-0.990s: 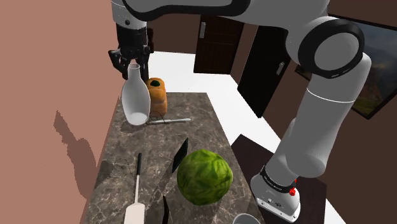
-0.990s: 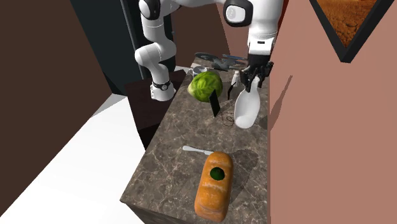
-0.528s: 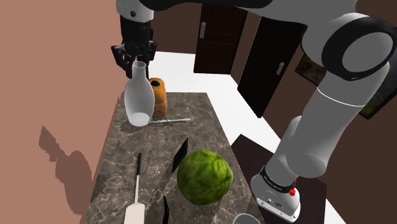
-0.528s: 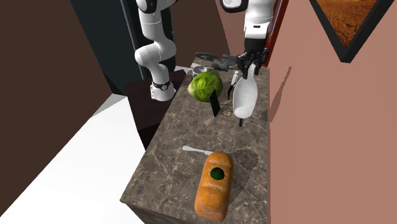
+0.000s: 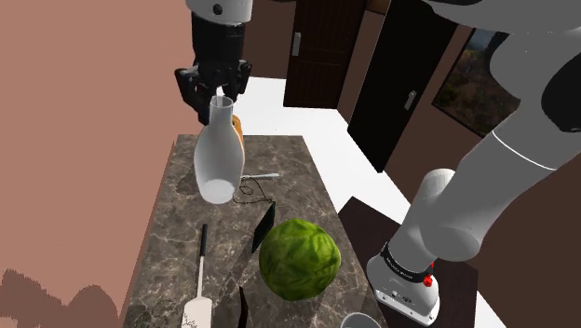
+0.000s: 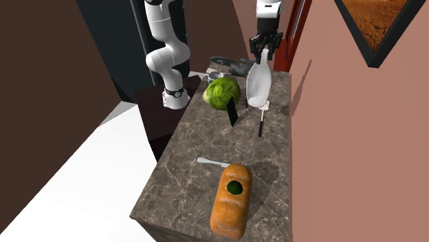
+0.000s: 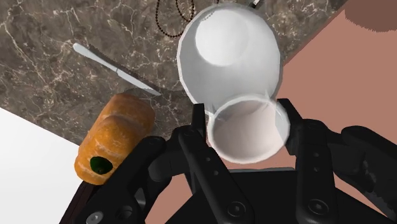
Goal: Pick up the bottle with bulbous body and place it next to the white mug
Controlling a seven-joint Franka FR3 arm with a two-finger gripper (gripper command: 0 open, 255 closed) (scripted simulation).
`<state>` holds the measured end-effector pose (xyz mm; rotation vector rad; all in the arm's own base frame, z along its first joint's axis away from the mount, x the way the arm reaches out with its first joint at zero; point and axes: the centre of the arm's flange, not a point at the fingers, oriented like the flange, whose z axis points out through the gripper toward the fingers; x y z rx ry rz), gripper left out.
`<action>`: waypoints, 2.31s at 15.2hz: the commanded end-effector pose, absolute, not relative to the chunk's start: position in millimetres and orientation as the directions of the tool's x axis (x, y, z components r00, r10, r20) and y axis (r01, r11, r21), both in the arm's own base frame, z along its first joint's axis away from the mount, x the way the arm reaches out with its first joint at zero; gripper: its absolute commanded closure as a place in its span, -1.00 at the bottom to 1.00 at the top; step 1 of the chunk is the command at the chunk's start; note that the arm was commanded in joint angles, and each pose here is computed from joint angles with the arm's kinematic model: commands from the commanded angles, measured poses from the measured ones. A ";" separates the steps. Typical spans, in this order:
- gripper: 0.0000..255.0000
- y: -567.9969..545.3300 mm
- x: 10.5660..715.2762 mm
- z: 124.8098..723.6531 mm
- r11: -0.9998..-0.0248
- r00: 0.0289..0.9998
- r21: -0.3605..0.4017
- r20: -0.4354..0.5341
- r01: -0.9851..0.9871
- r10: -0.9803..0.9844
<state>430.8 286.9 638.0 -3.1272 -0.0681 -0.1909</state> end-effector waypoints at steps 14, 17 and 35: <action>1.00 336.2 244.4 691.8 -0.999 0.992 -0.005 0.122 0.043 0.042; 1.00 346.2 207.7 702.8 -0.999 0.992 -0.005 0.122 0.043 0.042; 1.00 406.8 -12.6 768.8 -0.999 0.992 -0.005 0.122 0.043 0.042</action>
